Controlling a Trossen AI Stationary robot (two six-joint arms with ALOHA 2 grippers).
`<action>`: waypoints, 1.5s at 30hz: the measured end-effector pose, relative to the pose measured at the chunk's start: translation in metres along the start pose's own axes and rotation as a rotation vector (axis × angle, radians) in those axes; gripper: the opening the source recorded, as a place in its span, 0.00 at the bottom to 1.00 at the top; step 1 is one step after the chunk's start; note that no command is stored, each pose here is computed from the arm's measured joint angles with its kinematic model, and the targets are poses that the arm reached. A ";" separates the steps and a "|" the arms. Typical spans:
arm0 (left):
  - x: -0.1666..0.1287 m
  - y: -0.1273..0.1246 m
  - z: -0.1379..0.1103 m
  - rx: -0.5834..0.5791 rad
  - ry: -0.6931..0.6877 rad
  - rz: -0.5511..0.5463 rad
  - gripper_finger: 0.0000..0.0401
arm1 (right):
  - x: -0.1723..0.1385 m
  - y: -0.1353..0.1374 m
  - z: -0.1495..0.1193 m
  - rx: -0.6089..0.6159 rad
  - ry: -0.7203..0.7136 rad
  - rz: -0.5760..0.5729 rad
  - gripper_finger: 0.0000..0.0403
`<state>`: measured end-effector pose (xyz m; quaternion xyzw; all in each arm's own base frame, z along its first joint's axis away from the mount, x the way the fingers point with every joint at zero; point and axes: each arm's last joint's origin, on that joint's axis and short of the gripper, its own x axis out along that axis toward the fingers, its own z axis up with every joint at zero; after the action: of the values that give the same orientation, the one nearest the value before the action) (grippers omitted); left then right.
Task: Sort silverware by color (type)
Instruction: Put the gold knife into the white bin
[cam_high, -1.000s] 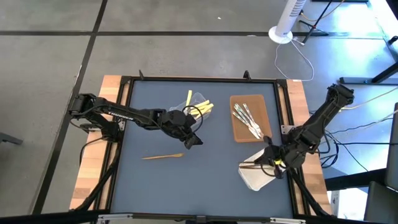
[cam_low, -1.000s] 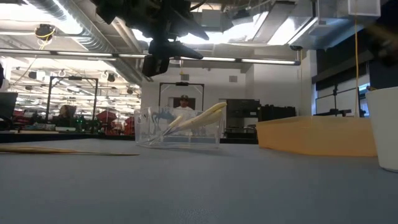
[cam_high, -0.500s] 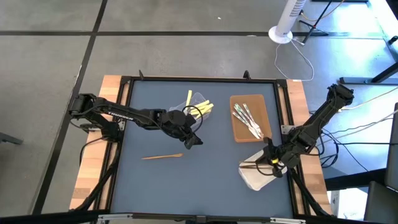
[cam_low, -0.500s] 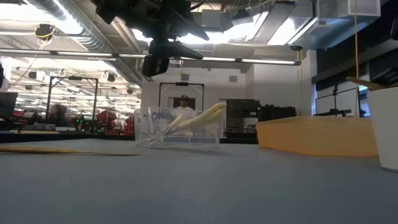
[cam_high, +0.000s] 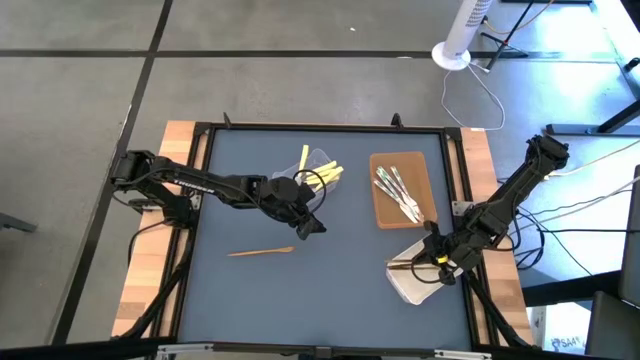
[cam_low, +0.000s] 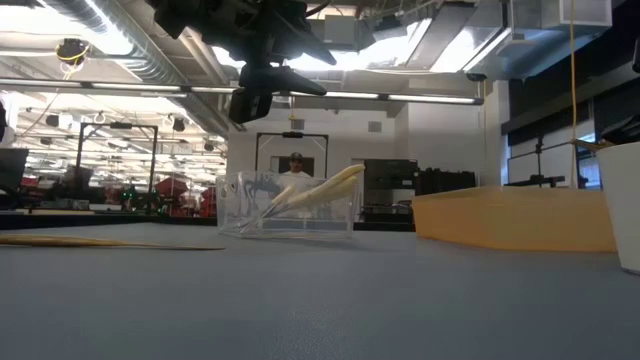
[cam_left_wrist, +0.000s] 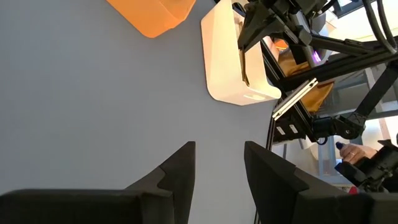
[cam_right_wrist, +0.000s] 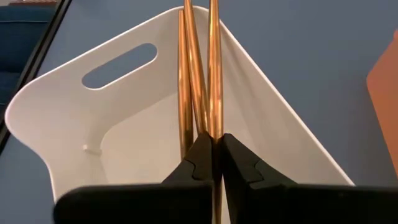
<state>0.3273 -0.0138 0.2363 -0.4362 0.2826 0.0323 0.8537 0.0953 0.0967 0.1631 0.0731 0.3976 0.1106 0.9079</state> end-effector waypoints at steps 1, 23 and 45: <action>0.000 0.000 0.000 0.000 0.000 0.000 0.33 | 0.000 0.000 0.000 0.000 0.000 0.000 0.01; 0.000 0.000 0.000 0.000 0.000 0.000 0.33 | 0.000 -0.003 -0.004 -0.020 0.054 -0.017 0.01; 0.000 0.000 0.000 -0.001 0.000 0.000 0.33 | 0.000 -0.003 -0.004 -0.018 0.046 -0.023 0.28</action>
<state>0.3273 -0.0139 0.2363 -0.4368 0.2826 0.0324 0.8534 0.0927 0.0940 0.1601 0.0579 0.4181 0.1052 0.9004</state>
